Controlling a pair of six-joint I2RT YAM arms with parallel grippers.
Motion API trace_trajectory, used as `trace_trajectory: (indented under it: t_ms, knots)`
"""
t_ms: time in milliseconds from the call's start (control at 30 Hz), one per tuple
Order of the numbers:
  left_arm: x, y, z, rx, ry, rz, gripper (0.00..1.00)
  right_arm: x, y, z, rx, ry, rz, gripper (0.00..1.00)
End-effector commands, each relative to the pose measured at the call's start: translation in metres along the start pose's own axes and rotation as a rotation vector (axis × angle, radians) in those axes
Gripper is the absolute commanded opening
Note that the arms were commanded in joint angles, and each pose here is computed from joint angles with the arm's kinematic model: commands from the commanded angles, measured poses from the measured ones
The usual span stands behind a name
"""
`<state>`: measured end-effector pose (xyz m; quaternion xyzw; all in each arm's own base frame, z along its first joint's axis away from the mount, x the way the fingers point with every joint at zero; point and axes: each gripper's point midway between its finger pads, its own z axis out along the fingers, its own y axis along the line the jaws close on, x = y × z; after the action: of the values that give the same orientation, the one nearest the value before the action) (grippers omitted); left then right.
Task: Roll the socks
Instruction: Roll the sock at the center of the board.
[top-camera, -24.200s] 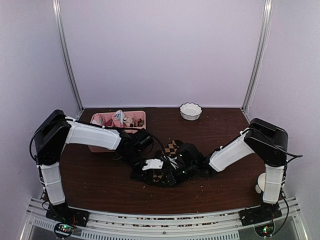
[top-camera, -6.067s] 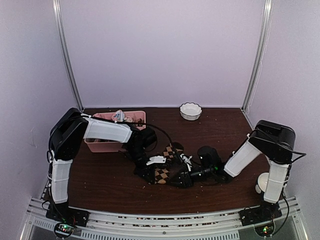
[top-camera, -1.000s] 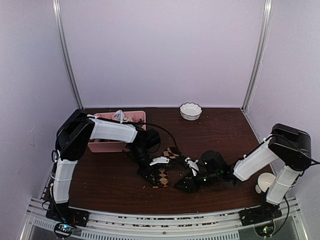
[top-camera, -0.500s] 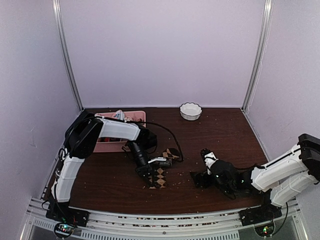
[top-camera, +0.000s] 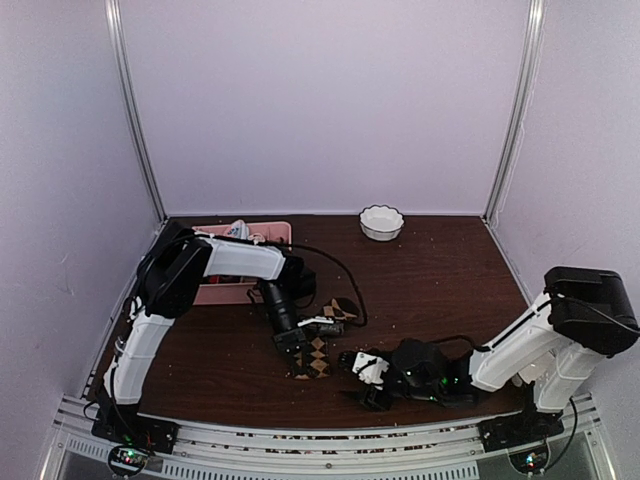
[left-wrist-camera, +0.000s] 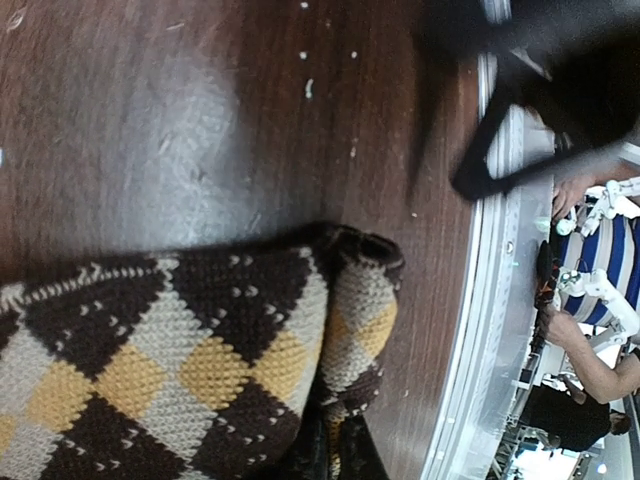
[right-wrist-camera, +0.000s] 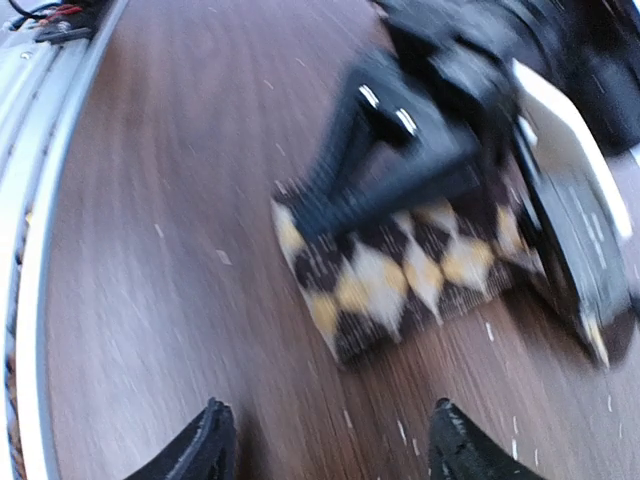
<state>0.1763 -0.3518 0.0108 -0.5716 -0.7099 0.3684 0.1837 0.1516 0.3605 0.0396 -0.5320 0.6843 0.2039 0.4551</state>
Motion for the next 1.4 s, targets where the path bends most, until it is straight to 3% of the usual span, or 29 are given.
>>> trace_trajectory:
  t_ms: [0,167,700,767,833,933,1067,1367]
  knots:
    - [0.032,0.066,0.018,-0.197,0.169,-0.046,0.02,-0.036,0.027,0.019,-0.156,-0.096,-0.154,0.62]
    - [0.035,0.068,0.020,-0.199,0.180,-0.048,0.02,-0.035,0.029,0.044,-0.212,-0.058,-0.220,0.50]
    - [0.033,0.062,0.017,-0.174,0.183,-0.021,0.02,0.005,0.005,0.073,-0.209,0.142,-0.291,0.35]
    - [0.031,0.060,0.015,-0.177,0.178,-0.009,0.06,0.014,0.007,0.072,-0.233,0.172,-0.284,0.30]
    - [0.029,0.057,0.012,-0.180,0.168,0.011,0.15,0.023,0.008,0.070,-0.241,0.198,-0.267,0.25]
    - [0.022,0.050,0.002,-0.196,0.135,0.052,0.24,0.036,0.005,0.071,-0.253,0.247,-0.185,0.19]
    - [0.003,0.039,-0.028,-0.269,0.006,0.125,0.34,0.049,0.004,0.068,-0.292,0.294,-0.041,0.12]
    - [0.001,-0.001,-0.069,-0.409,-0.155,0.352,0.37,0.063,0.025,0.054,-0.427,0.331,0.296,0.01]
